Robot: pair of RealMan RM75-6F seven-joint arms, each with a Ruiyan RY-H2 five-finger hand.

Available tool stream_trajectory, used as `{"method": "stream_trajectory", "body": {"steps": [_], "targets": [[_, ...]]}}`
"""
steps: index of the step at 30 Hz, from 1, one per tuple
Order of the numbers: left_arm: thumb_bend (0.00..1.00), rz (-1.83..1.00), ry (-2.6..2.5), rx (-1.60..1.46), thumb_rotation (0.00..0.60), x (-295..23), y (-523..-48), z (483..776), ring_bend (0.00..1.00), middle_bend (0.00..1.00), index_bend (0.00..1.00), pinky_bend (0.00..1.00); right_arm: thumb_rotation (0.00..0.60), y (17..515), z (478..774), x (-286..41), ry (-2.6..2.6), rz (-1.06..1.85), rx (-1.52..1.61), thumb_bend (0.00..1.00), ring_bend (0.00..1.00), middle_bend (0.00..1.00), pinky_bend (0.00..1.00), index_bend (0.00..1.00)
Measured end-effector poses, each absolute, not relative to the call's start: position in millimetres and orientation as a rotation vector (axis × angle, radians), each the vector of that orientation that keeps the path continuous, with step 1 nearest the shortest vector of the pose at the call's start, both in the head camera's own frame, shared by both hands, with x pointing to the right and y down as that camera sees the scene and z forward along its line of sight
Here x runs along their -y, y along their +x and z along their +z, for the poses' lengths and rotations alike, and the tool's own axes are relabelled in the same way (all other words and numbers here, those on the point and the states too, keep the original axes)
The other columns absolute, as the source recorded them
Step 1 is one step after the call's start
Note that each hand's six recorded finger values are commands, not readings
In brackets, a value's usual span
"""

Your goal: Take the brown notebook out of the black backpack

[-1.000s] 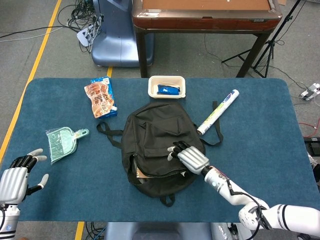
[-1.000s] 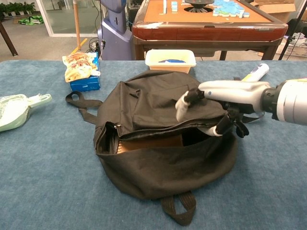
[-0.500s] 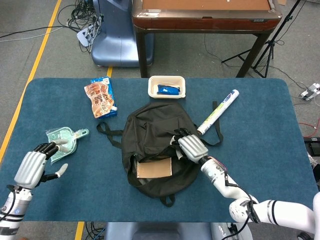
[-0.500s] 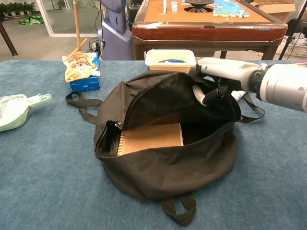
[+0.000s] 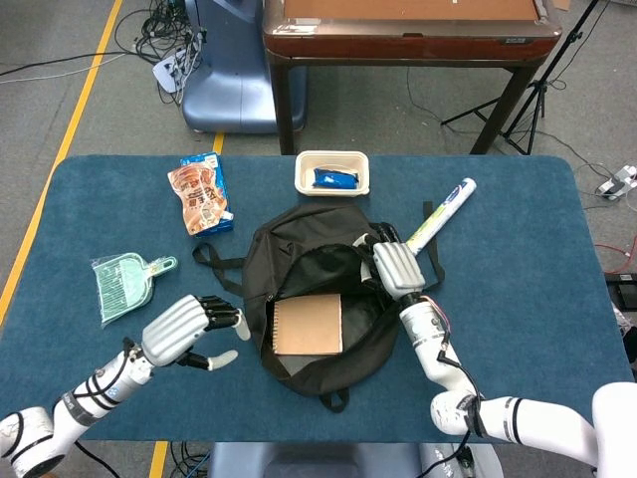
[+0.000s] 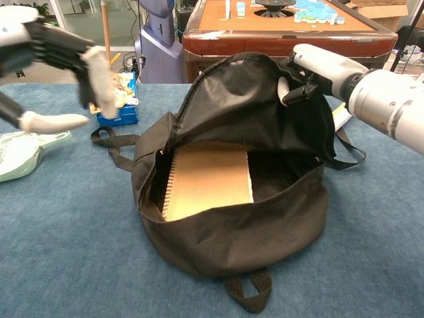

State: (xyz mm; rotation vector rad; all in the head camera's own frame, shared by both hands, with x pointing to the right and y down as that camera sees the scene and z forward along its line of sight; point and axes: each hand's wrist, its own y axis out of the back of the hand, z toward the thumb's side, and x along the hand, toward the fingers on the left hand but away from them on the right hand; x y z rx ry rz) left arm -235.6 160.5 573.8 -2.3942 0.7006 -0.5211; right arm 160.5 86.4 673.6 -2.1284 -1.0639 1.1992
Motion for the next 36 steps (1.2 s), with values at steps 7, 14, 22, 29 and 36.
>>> {"method": "stream_trajectory", "body": {"steps": [7,14,22,29,36], "targets": [[0.28,-0.384,-2.466,-0.565,0.600,-158.7,-189.1,598.0,0.47,0.52,0.48,0.49,0.600,154.6,678.8,-80.4,-2.137,1.208,1.109,0.87,0.08,0.32,0.06,0.62],[0.28,-0.354,-2.445,-0.446,0.600,-160.6,-164.8,630.0,0.47,0.52,0.48,0.50,0.600,146.6,680.2,-79.2,-2.202,1.202,1.142,0.87,0.08,0.31,0.06,0.62],[0.28,-0.356,-2.384,-0.356,0.600,-158.9,-144.0,666.3,0.48,0.52,0.48,0.50,0.600,144.4,678.1,-79.0,-2.254,1.186,1.193,0.87,0.08,0.31,0.06,0.62],[0.28,-0.385,-2.249,-0.297,0.600,-152.8,-150.6,691.8,0.47,0.50,0.46,0.51,0.600,144.7,673.3,-81.9,-2.278,1.173,1.199,0.87,0.08,0.30,0.06,0.62],[0.28,-0.426,-2.077,-0.196,0.600,-156.0,-168.4,714.7,0.29,0.29,0.29,0.39,0.600,147.9,674.2,-87.9,-2.289,1.179,1.188,0.87,0.08,0.30,0.06,0.62]]}}
